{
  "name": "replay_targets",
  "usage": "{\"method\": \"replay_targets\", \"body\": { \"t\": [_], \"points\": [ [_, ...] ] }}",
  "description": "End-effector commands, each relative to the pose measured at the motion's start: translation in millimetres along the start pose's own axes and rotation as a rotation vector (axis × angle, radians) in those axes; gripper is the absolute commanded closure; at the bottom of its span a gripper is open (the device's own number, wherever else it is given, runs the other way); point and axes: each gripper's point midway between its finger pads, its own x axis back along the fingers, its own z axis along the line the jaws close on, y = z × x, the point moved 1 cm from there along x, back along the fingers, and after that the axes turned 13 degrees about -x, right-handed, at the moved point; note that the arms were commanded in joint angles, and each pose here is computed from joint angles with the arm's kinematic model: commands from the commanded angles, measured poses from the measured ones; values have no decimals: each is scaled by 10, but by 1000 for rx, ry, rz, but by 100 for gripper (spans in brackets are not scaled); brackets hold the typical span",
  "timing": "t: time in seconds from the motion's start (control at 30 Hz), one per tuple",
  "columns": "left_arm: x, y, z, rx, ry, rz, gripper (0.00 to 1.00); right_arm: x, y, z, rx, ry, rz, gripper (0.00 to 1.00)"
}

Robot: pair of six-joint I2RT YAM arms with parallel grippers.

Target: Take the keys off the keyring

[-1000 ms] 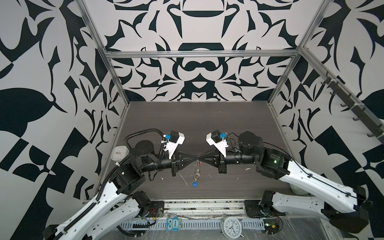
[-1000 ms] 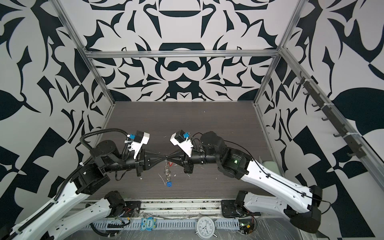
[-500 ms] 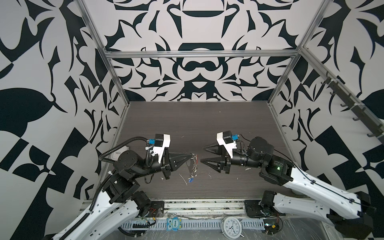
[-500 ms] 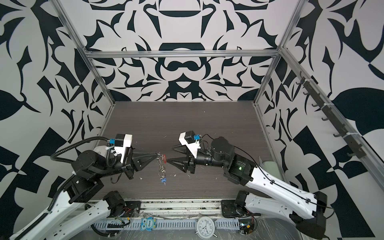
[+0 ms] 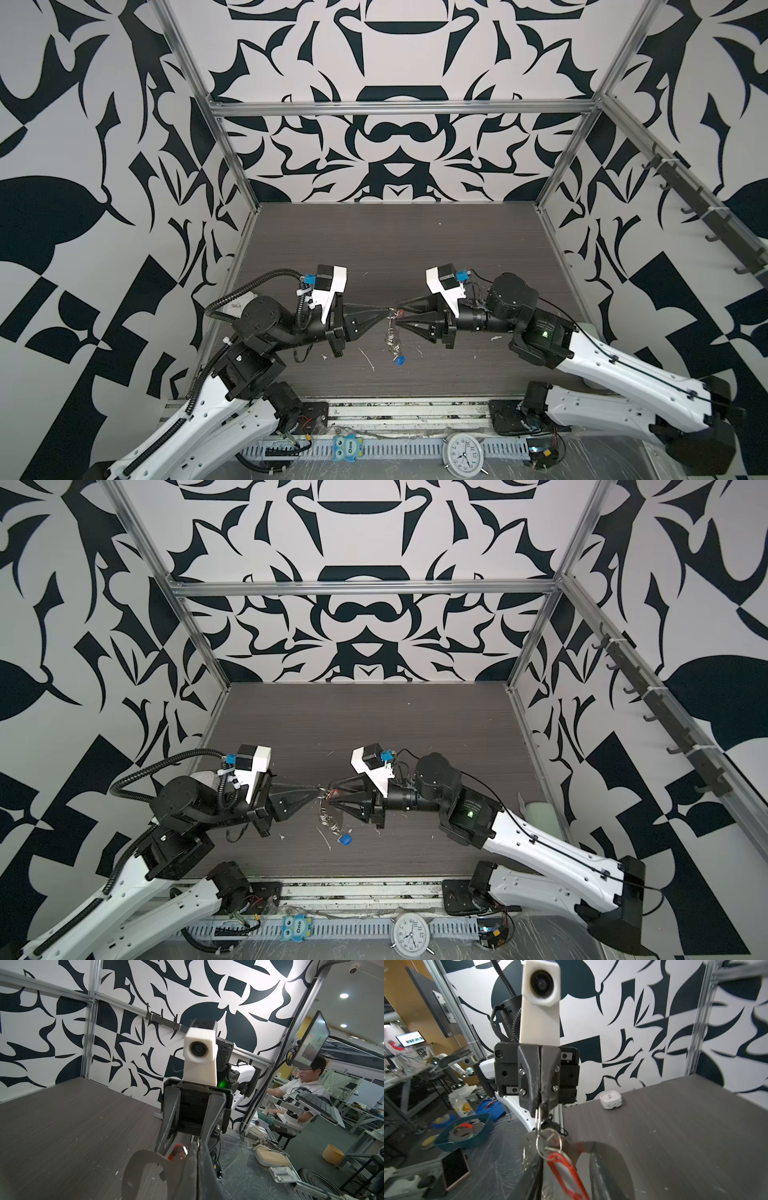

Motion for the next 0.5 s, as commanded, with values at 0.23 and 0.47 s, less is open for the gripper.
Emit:
{"method": "replay_targets", "body": {
  "t": [0.23, 0.47],
  "points": [
    [62, 128, 9, -32, 33, -86, 100, 43, 148, 135, 31, 47, -49, 100],
    [81, 196, 1, -39, 37, -120, 100, 3, 90, 145, 11, 65, -1, 100]
  ]
}}
